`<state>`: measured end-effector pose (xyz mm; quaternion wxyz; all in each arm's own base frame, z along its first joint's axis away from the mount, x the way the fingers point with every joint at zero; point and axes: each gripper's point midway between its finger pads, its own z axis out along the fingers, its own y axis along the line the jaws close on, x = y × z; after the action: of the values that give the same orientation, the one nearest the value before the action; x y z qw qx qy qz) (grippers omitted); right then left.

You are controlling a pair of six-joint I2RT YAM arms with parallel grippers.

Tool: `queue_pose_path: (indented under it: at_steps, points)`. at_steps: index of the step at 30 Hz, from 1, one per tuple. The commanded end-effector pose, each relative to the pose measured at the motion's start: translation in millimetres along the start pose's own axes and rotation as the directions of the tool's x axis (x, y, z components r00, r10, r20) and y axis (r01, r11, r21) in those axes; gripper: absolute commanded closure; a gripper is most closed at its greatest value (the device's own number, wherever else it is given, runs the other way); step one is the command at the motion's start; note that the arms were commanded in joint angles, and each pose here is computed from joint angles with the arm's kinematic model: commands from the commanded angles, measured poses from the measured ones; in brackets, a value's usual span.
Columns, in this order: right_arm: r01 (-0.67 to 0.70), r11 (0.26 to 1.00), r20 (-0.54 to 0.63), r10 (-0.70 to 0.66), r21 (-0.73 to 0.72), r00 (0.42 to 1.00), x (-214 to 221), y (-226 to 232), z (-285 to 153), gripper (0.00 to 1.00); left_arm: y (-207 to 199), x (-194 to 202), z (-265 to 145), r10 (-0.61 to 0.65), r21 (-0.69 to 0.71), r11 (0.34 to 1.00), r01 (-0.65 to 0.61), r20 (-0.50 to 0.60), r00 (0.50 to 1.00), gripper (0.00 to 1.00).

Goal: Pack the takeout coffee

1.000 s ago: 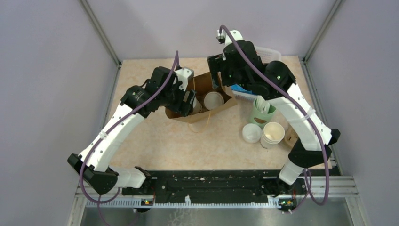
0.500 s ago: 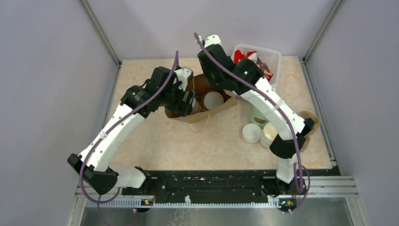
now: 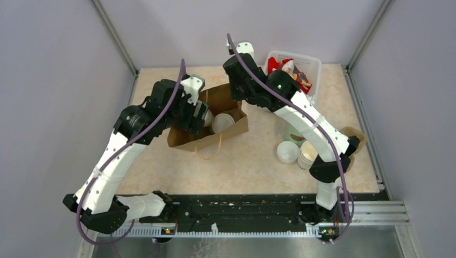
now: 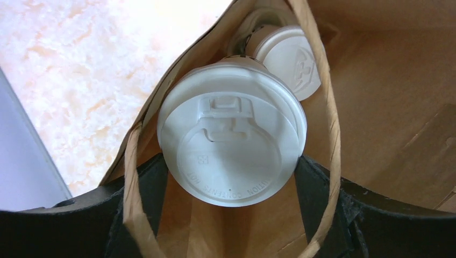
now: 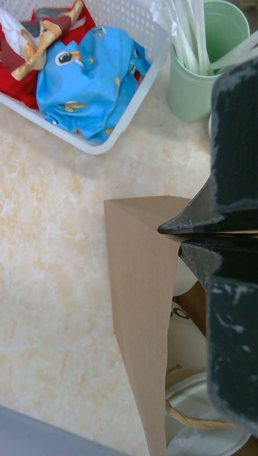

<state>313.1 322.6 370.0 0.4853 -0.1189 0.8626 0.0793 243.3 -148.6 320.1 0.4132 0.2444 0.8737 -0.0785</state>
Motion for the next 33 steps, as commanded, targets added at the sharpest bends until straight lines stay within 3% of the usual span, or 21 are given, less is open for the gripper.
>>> queue_pose_path:
  at_steps: [1,9,12,19,27,33]
  points:
    - [-0.158,0.982,0.095,0.168,-0.107,0.981,-29.9,4.8,-31.1,1.0,15.4,-10.1,-28.7,0.03,-0.06,0.998,-0.027,0.055,0.998,0.63]
    - [-0.114,0.987,0.161,0.132,-0.114,0.978,-10.5,-3.5,-13.4,1.0,3.1,8.0,-23.4,-0.018,-0.004,1.0,0.018,0.016,1.0,0.64]
    - [-0.106,0.991,0.19,0.12,-0.083,0.974,-4.1,-9.9,-3.8,1.0,-12.6,12.3,-18.1,-0.017,0.082,0.997,0.017,-0.005,1.0,0.64]
    - [-0.157,0.987,0.269,0.162,-0.042,0.949,-18.6,-29.4,12.5,1.0,-26.7,24.2,-13.1,-0.022,0.152,0.988,0.031,-0.065,0.998,0.64]
    - [-0.154,0.987,0.382,0.155,-0.034,0.911,-36.9,-41.9,13.8,1.0,-4.7,40.4,7.5,-0.037,0.008,0.999,0.038,-0.093,0.995,0.65]
    - [-0.11,0.99,0.402,0.137,-0.09,0.905,-30.2,-33.3,17.9,1.0,8.7,24.8,21.0,-0.027,-0.075,0.997,0.026,-0.007,1.0,0.66]
